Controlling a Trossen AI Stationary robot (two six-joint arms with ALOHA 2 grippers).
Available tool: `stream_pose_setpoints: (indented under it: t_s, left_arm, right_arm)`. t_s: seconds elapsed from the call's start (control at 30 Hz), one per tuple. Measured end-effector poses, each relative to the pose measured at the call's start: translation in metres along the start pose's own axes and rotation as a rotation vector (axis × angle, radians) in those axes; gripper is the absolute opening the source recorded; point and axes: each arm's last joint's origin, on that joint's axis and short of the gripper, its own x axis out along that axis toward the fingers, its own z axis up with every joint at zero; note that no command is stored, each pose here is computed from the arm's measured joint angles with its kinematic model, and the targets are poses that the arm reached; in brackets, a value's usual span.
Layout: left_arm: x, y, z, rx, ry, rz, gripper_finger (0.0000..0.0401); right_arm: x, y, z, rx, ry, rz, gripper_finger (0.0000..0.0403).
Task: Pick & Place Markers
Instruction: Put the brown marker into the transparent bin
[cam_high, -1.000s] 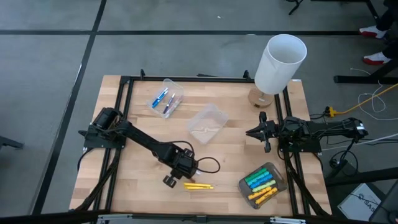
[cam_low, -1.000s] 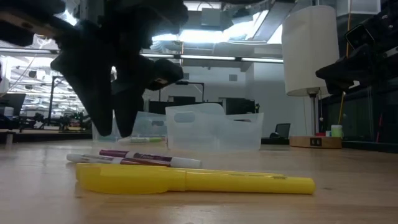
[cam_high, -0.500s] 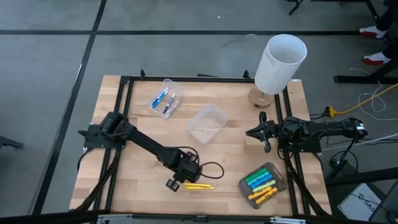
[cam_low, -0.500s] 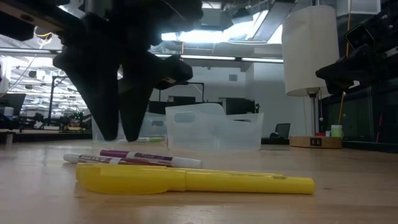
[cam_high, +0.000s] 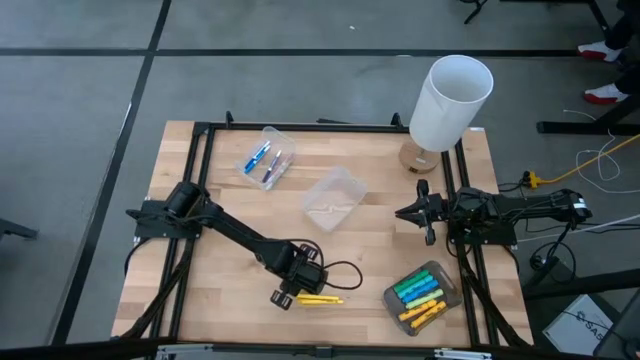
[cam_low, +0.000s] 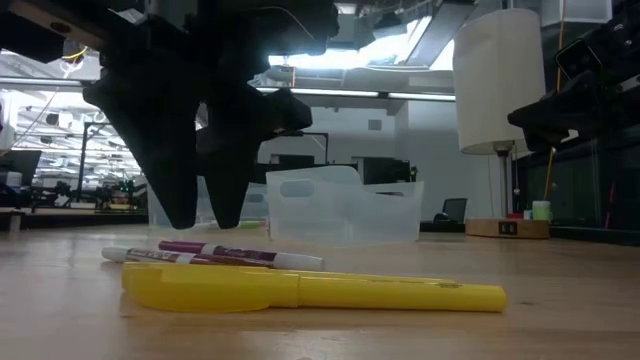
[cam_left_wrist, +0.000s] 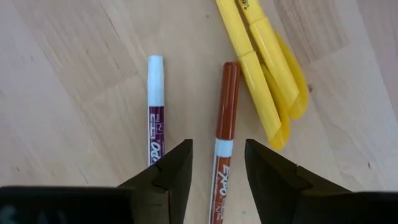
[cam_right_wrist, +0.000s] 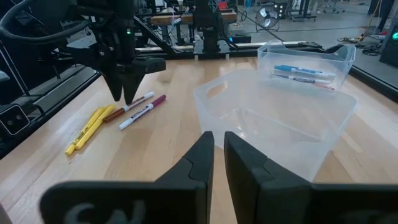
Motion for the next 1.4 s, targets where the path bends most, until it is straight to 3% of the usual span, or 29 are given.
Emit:
stream_pose_setpoints:
  t_s: [0.2, 0.47, 1.4]
  left_arm:
    - [0.003, -0.001, 0.0, 0.003, 0.009, -0.002, 0.0154]
    - [0.006, -0.008, 0.0, 0.05, 0.017, -0.006, 0.015]
    - [0.024, -0.007, 0.005, 0.054, 0.045, 0.02, 0.0152]
  right_arm:
    - [0.0, 0.0, 0.0, 0.0, 0.0, 0.0, 0.004]
    - [0.0, 0.0, 0.0, 0.0, 0.0, 0.0, 0.004]
    - [0.0, 0.0, 0.0, 0.0, 0.0, 0.0, 0.004]
